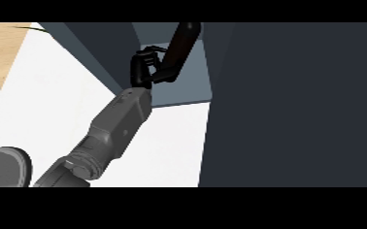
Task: Pick up the wine, place it into the cabinet and close the cabinet
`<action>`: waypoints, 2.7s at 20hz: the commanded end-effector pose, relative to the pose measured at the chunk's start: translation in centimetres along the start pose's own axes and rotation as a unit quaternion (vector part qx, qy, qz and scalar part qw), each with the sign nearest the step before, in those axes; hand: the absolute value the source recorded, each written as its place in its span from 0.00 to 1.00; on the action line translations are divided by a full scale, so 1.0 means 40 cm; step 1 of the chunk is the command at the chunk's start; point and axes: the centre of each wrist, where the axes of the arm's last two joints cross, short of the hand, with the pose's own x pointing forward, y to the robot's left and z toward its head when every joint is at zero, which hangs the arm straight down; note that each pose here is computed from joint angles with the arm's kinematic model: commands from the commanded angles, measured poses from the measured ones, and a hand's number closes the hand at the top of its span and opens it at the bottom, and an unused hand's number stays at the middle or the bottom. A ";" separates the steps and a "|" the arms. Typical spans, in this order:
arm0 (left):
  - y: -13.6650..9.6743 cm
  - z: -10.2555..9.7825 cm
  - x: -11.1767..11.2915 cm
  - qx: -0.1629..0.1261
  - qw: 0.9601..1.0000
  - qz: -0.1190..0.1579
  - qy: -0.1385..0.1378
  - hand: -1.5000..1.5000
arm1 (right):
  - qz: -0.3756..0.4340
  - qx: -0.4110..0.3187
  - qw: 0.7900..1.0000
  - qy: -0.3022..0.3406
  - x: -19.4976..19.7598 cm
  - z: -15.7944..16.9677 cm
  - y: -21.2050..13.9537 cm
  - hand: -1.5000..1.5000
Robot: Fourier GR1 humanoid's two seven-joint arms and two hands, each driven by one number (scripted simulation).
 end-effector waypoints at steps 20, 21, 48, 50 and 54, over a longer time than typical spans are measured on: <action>0.080 0.090 -0.122 0.025 0.998 0.025 0.048 1.00 | -0.021 0.048 0.999 -0.006 -0.001 0.008 0.022 0.00; 0.089 0.101 -0.134 0.022 0.999 0.019 0.041 1.00 | -0.020 0.039 0.999 -0.014 0.000 0.013 0.022 0.00; -0.053 -0.025 0.062 0.026 0.999 0.015 0.020 1.00 | -0.017 0.012 1.000 -0.005 -0.024 0.009 -0.012 0.00; -0.054 -0.027 0.066 0.038 0.999 0.017 0.016 1.00 | -0.019 0.010 1.000 -0.008 -0.022 0.009 -0.017 0.00; -0.052 -0.030 0.066 0.038 0.998 0.018 0.040 1.00 | -0.012 0.015 1.000 -0.009 -0.015 0.017 -0.015 0.00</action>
